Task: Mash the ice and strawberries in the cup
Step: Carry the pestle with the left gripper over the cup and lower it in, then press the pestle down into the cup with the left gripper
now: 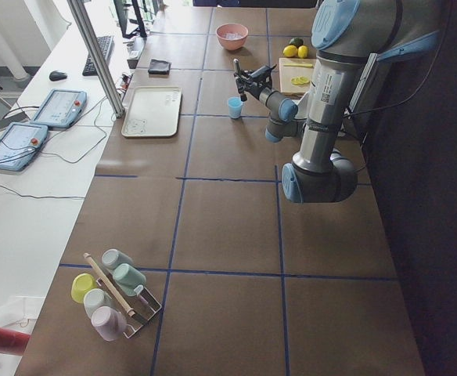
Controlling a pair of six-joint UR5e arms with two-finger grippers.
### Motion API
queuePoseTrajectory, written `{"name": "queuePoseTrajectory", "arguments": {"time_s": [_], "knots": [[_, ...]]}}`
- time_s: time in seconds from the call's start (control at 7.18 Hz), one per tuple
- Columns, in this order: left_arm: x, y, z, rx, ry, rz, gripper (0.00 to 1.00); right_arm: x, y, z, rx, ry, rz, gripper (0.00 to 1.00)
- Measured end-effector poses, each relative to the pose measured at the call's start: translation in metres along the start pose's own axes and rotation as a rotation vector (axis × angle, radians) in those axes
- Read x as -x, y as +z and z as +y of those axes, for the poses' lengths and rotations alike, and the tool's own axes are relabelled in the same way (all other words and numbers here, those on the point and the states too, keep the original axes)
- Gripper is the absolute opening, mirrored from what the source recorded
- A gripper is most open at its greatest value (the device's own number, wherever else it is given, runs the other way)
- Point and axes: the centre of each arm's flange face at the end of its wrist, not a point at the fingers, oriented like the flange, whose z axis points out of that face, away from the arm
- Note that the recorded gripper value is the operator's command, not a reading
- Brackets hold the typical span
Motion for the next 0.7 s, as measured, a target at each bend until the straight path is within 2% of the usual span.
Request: {"name": "queuePoseTrajectory", "arguments": {"time_s": [0.28,0.7], "knots": [[-0.004,0.011,0.01,0.009,0.005,-0.001,0.0,-0.001,0.001,0.001,0.002,0.002,0.0,0.99],[-0.008,0.034,0.005,-0.014,0.006,-0.004,0.0,-0.002,0.002,0.001,0.004,0.003,0.001,0.99]]}}
